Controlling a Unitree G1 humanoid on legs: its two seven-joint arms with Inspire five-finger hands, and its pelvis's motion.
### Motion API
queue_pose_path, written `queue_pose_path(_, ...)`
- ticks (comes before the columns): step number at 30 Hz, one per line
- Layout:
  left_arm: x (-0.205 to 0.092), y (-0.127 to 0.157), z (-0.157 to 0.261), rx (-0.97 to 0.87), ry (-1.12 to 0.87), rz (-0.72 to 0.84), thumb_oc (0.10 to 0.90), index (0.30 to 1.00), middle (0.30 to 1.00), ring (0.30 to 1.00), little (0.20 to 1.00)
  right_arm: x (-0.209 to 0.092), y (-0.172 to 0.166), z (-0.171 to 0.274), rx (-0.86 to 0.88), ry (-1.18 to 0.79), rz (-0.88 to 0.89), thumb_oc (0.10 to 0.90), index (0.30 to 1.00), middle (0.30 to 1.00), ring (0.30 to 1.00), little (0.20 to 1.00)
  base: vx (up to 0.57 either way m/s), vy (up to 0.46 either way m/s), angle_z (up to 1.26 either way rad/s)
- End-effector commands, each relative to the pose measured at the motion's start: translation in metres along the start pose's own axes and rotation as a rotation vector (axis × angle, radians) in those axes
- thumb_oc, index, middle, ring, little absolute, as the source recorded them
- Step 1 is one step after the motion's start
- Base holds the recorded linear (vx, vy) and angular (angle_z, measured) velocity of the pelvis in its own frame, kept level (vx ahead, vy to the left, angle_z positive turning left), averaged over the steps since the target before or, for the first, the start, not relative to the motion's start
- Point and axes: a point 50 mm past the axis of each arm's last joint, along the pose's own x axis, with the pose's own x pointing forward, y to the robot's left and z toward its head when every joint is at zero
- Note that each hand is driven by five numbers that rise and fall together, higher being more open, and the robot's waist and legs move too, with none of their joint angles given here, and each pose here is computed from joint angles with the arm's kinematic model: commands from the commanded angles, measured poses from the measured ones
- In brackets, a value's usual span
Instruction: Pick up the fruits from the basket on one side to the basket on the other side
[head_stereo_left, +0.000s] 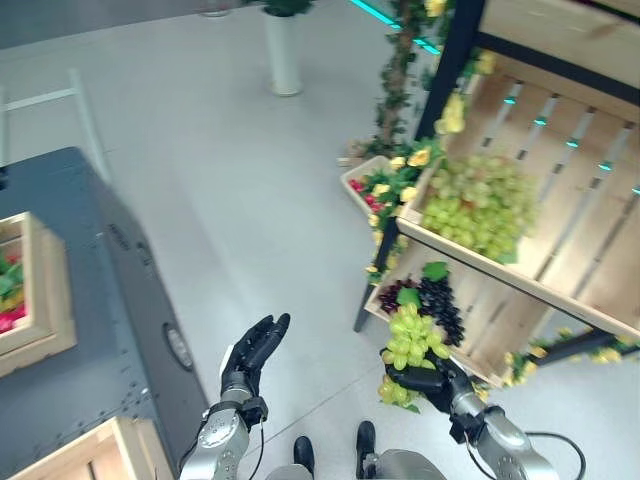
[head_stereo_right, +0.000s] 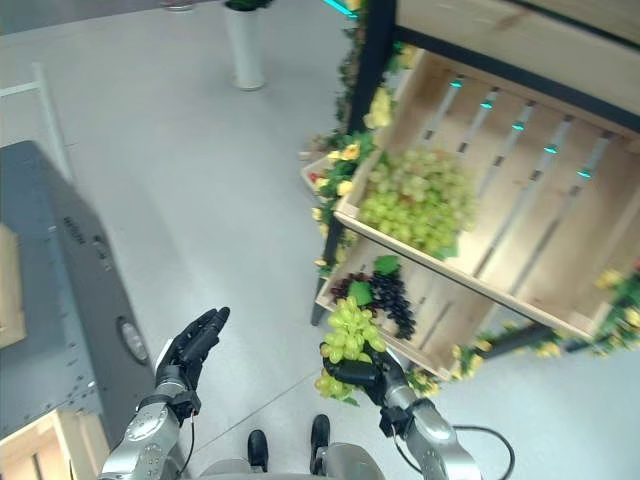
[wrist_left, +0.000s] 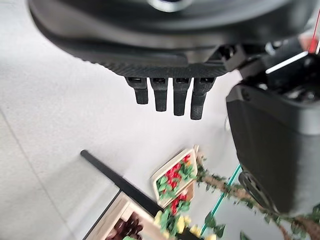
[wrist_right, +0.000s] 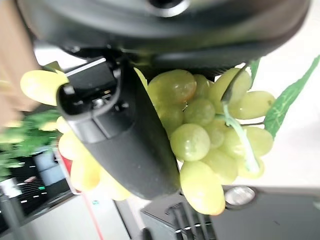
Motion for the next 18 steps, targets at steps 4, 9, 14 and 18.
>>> queue_pose_path(4, 0.017, 0.003, 0.047, -0.071, -0.197, 0.062, 0.8, 0.9, 0.9, 0.9, 0.9, 0.008, 0.021, 0.053, -0.236, -0.247, 0.155, 0.4, 0.3, 0.3, 0.3, 0.3, -0.08, -0.249, -0.49)
queue_pose_path(9, 0.015, -0.004, 0.033, -0.115, -0.135, 0.078, 0.8, 0.9, 0.9, 0.9, 0.9, 0.009, 0.01, 0.077, -0.316, -0.258, 0.154, 0.4, 0.3, 0.3, 0.3, 0.3, -0.07, -0.251, -0.39)
queue_pose_path(14, 0.008, -0.015, 0.017, -0.161, -0.097, 0.017, 0.8, 0.9, 0.9, 0.9, 0.9, -0.006, -0.011, 0.111, -0.423, -0.325, 0.123, 0.4, 0.3, 0.3, 0.3, 0.3, -0.12, -0.151, -0.05)
queue_pose_path(18, 0.012, -0.028, 0.023, -0.134, -0.108, -0.014, 0.8, 0.9, 0.9, 0.9, 0.9, 0.006, -0.006, 0.127, -0.467, -0.364, 0.148, 0.4, 0.3, 0.3, 0.3, 0.3, -0.08, 0.135, -0.62)
